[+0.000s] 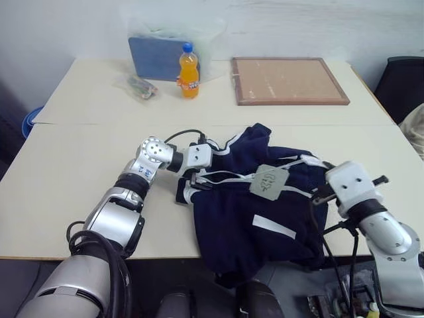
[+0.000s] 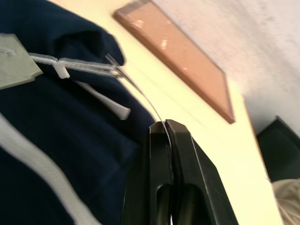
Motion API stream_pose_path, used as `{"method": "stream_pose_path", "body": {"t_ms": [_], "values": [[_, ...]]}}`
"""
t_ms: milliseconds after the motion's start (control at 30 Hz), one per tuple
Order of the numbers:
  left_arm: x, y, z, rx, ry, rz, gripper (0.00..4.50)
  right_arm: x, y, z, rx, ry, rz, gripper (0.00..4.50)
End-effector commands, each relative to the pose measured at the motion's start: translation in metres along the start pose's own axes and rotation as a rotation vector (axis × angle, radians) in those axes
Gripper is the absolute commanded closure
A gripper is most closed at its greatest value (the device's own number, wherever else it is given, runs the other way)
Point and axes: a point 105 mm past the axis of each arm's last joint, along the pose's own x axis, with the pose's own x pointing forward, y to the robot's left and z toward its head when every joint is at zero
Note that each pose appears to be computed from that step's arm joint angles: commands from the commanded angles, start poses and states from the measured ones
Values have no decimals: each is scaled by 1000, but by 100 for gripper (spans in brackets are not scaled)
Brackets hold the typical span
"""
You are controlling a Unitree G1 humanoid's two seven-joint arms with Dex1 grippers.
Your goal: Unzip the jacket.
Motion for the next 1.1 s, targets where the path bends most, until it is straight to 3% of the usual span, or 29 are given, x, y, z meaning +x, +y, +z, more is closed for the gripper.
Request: {"method": "stream_pose_path", "body": {"t_ms": [33, 400, 533, 667, 800, 867, 967, 1100], "values": [[-4, -9, -25, -47, 93, -11, 38, -14, -46, -12, 9, 51, -179, 448], [-14, -9, -30, -45, 104, -2, 38, -76, -166, -81, 92, 274, -508, 448], [-16, -9, -32, -48, 109, 1, 38, -81, -177, -92, 158, 290, -520, 448], [-16, -9, -32, -54, 104, 8, 38, -48, -139, -81, 248, 208, -302, 448], [-17, -5, -21, -85, 33, 9, 38, -20, -78, -67, 199, 177, 114, 448], [-22, -5, -17, -98, 5, -2, 38, -16, -64, -66, 170, 183, 245, 448], [-36, -5, -10, -133, -45, -40, 38, -14, -61, -66, 143, 190, 384, 390], [-72, -8, 0, -194, -110, -80, 0, -24, -71, -60, 160, 212, 555, 255]]}}
